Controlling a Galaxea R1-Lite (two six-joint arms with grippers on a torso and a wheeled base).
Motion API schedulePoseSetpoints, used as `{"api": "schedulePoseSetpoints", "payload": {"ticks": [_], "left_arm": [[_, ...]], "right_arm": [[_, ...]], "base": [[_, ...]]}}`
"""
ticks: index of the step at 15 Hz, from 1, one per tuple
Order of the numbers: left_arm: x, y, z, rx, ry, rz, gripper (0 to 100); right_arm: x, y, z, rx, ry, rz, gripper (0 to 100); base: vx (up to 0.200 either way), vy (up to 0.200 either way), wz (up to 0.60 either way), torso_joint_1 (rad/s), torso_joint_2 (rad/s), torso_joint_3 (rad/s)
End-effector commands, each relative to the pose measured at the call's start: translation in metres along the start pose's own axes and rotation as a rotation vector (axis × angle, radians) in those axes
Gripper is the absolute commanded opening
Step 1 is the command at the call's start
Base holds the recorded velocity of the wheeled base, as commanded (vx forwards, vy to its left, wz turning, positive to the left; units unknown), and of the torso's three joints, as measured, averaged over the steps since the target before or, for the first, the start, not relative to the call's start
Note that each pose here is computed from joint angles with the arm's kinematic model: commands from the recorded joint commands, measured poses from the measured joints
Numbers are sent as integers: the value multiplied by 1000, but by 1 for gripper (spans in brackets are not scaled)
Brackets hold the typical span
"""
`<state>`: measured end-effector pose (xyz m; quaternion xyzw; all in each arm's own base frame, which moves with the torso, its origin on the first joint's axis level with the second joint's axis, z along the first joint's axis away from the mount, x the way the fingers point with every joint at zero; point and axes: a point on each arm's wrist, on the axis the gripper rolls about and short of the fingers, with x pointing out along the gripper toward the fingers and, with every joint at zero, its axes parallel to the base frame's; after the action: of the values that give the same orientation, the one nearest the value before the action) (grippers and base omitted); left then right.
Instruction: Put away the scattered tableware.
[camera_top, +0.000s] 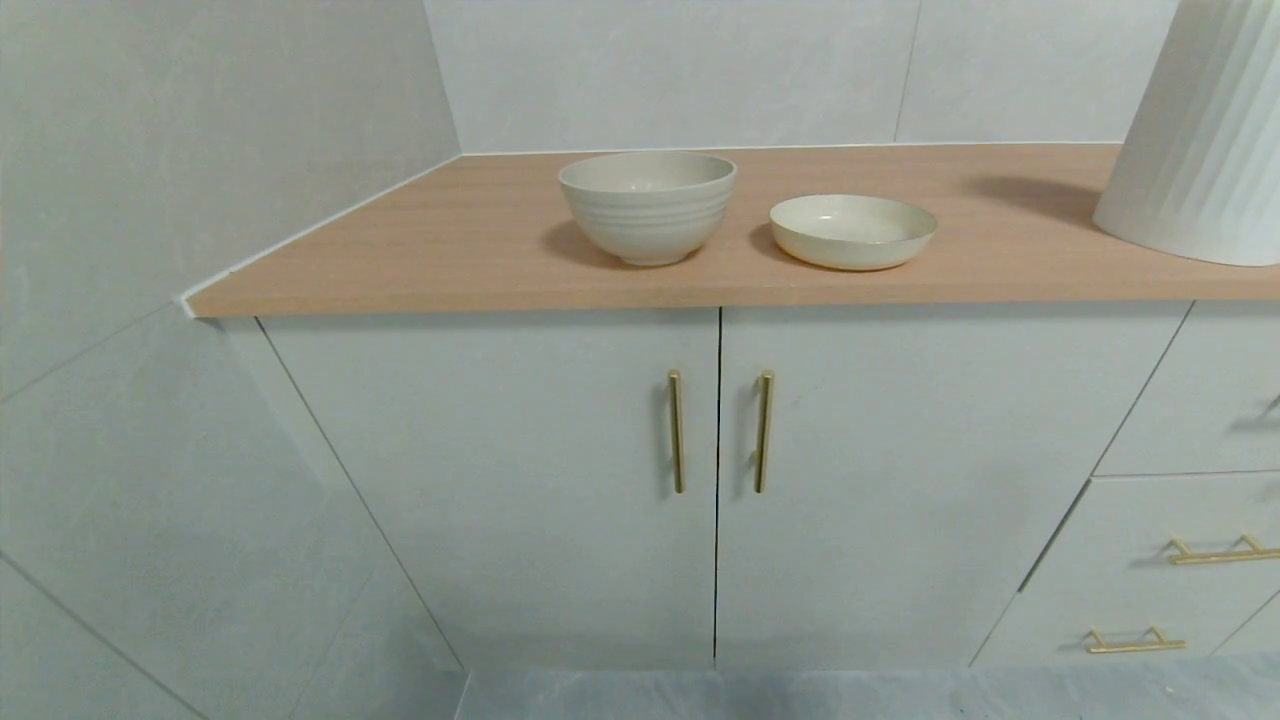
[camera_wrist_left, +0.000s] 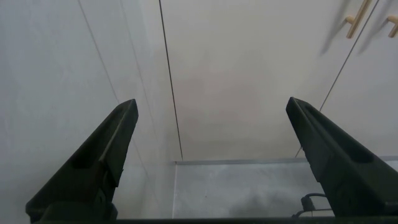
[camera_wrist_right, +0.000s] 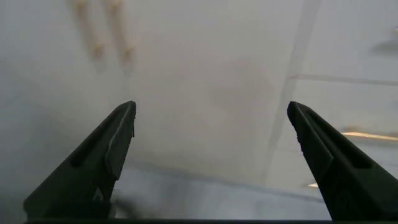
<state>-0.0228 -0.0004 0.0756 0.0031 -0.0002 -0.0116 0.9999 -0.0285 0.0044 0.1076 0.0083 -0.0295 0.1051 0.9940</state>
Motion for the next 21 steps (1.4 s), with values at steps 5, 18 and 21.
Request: {"api": "schedulePoseSetpoints", "payload": {"ticks": [5, 18, 21], "left_arm": [[0, 0, 0, 1, 2, 0, 100], [0, 0, 0, 3, 2, 0, 100], [0, 0, 0, 3, 0, -1, 100]], "right_arm": [[63, -5, 18, -6, 476, 314, 100], [269, 103, 15, -90, 536, 635, 100], [309, 131, 29, 70, 502, 628, 100]], "base": [[0, 0, 0, 0, 0, 0], [0, 0, 0, 0, 0, 0], [0, 0, 0, 0, 0, 0]]}}
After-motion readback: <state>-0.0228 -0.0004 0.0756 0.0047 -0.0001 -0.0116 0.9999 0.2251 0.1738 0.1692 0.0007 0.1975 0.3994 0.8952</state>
